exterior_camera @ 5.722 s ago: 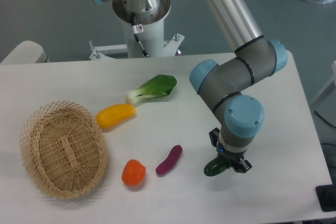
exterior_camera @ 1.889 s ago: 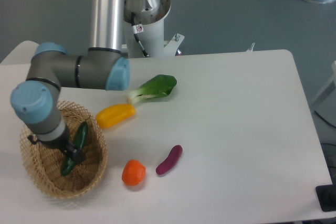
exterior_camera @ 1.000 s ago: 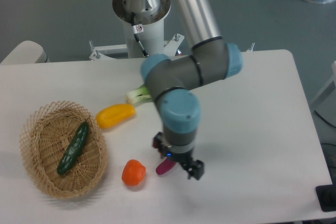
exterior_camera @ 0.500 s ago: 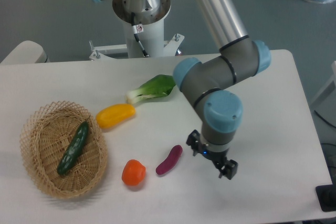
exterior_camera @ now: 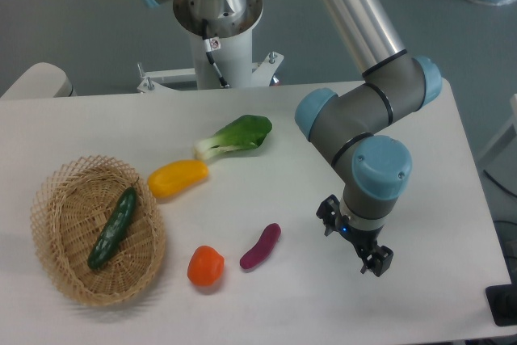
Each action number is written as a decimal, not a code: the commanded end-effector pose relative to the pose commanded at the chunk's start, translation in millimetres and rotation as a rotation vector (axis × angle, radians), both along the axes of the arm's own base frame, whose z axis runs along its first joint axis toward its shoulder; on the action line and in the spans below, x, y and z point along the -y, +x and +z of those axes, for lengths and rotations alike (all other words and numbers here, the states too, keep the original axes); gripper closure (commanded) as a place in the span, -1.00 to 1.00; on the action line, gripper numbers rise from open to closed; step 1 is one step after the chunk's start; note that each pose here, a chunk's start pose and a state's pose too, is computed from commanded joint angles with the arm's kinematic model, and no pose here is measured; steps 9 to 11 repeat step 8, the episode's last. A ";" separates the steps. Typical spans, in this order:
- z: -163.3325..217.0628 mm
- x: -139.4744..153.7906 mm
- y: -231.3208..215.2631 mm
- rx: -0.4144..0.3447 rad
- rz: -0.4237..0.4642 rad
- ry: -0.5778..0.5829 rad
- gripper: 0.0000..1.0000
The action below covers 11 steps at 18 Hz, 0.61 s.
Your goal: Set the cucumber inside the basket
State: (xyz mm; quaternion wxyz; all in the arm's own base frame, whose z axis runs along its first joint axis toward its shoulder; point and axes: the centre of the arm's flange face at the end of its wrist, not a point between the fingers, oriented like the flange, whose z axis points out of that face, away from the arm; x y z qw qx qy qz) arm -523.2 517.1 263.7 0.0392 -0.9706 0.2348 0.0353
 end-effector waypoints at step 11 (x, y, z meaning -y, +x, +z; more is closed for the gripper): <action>-5.5 27.5 -29.1 -0.006 -0.015 -0.004 -1.00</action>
